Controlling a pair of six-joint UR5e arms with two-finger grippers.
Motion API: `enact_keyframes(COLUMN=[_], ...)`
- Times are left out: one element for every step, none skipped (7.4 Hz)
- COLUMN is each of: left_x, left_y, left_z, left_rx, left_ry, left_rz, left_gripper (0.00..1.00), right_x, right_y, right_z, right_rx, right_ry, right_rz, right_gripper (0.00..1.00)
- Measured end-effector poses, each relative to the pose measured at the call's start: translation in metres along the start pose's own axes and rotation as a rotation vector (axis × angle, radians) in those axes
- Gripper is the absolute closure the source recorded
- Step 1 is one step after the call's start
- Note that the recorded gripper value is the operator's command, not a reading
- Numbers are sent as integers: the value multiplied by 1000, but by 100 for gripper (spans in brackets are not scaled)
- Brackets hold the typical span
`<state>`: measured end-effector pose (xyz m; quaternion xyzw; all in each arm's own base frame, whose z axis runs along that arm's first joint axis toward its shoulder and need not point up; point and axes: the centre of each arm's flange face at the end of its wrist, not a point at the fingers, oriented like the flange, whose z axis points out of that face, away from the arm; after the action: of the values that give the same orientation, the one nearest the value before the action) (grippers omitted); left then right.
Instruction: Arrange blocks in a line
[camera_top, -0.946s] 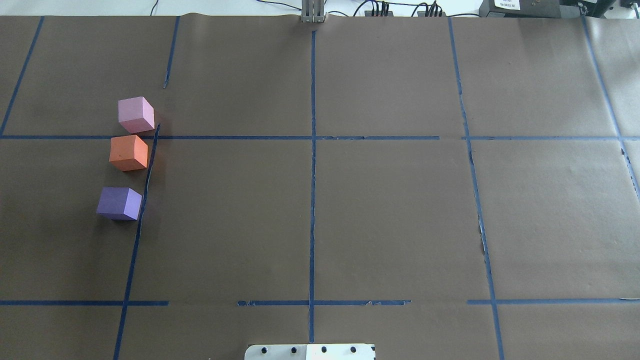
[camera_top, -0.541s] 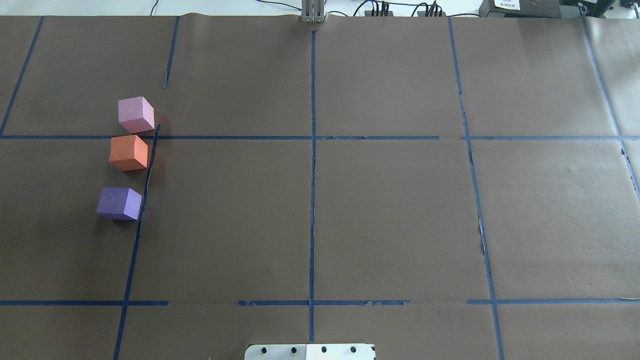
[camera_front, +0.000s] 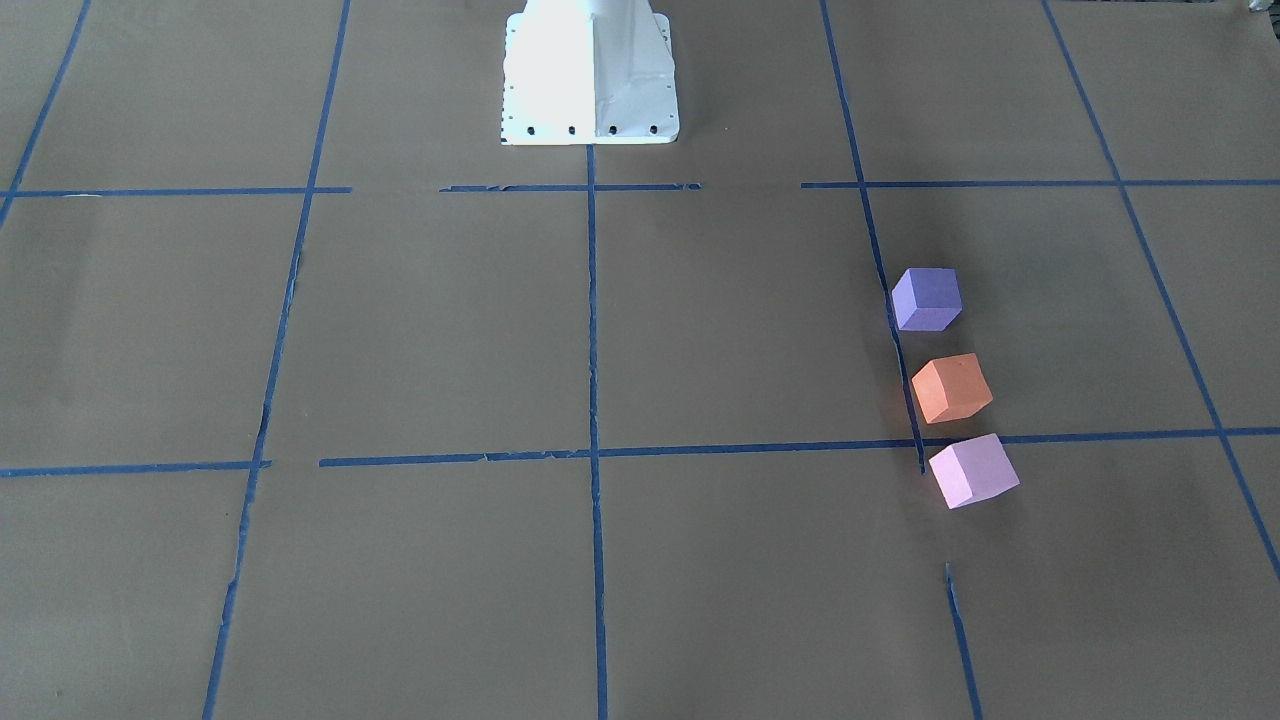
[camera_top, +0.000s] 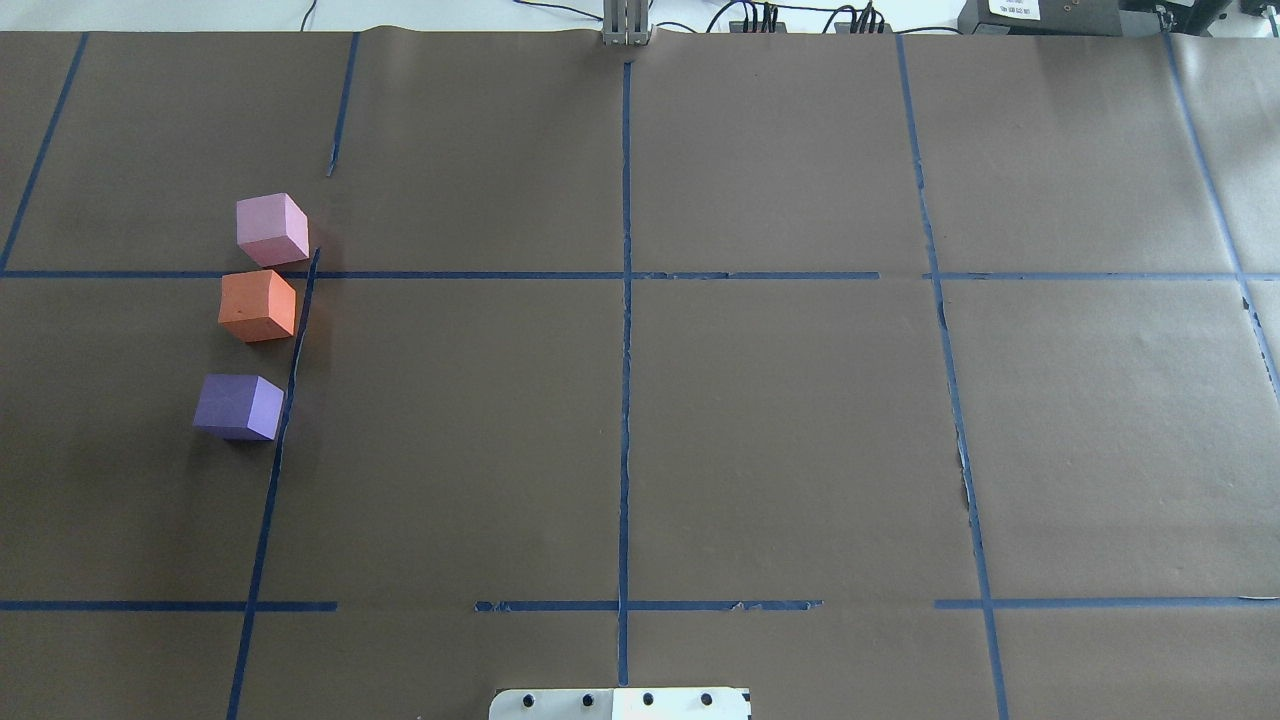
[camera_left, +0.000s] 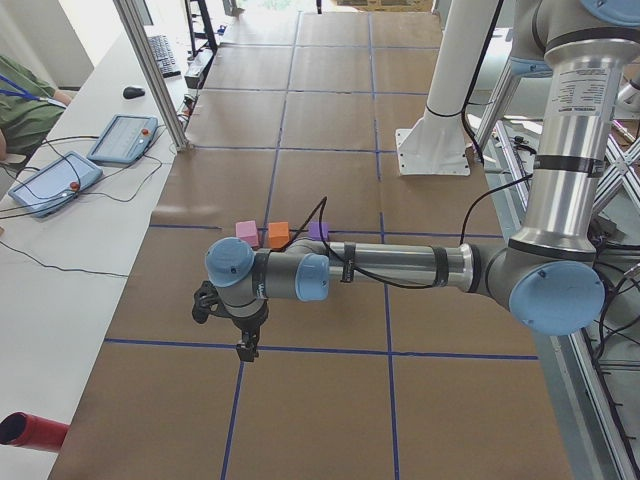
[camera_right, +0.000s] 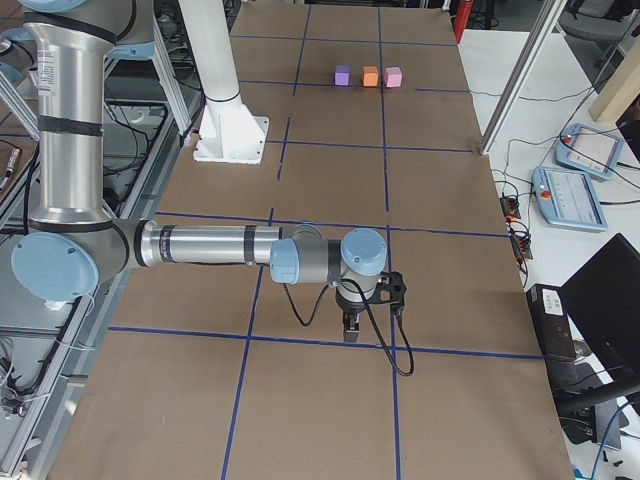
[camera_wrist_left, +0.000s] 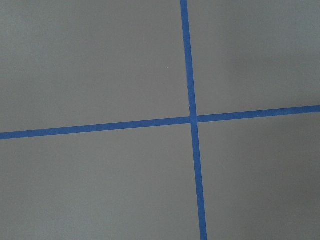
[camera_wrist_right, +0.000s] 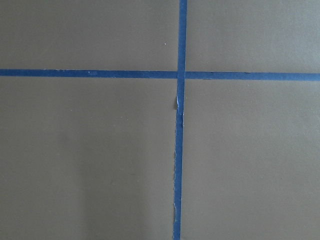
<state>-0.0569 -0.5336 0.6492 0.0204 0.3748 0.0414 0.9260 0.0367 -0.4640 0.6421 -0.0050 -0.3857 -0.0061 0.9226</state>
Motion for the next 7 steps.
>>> enact_keyframes(left_x=[-1, -2, -2, -2, -3, -3, -3], left_y=[0, 0, 1, 1, 0, 0, 0], left_z=[-1, -1, -2, -2, -3, -3, -4], left_rx=[1, 3, 4, 4, 6, 7, 8], left_ry=[0, 0, -1, -1, -2, -3, -3], left_rz=[-1, -3, -4, -4, -4, -4, -3], left_gripper=[0, 0, 0, 0, 0, 0, 0], right_x=[0, 0, 0, 0, 0, 0, 0], right_y=[0, 0, 0, 0, 0, 0, 0], right_z=[0, 0, 0, 0, 0, 0, 0], right_rx=[0, 0, 0, 0, -1, -1, -1], right_ry=[0, 0, 0, 0, 0, 0, 0], right_rz=[0, 0, 0, 0, 1, 1, 0], right_gripper=[0, 0, 0, 0, 0, 0, 0])
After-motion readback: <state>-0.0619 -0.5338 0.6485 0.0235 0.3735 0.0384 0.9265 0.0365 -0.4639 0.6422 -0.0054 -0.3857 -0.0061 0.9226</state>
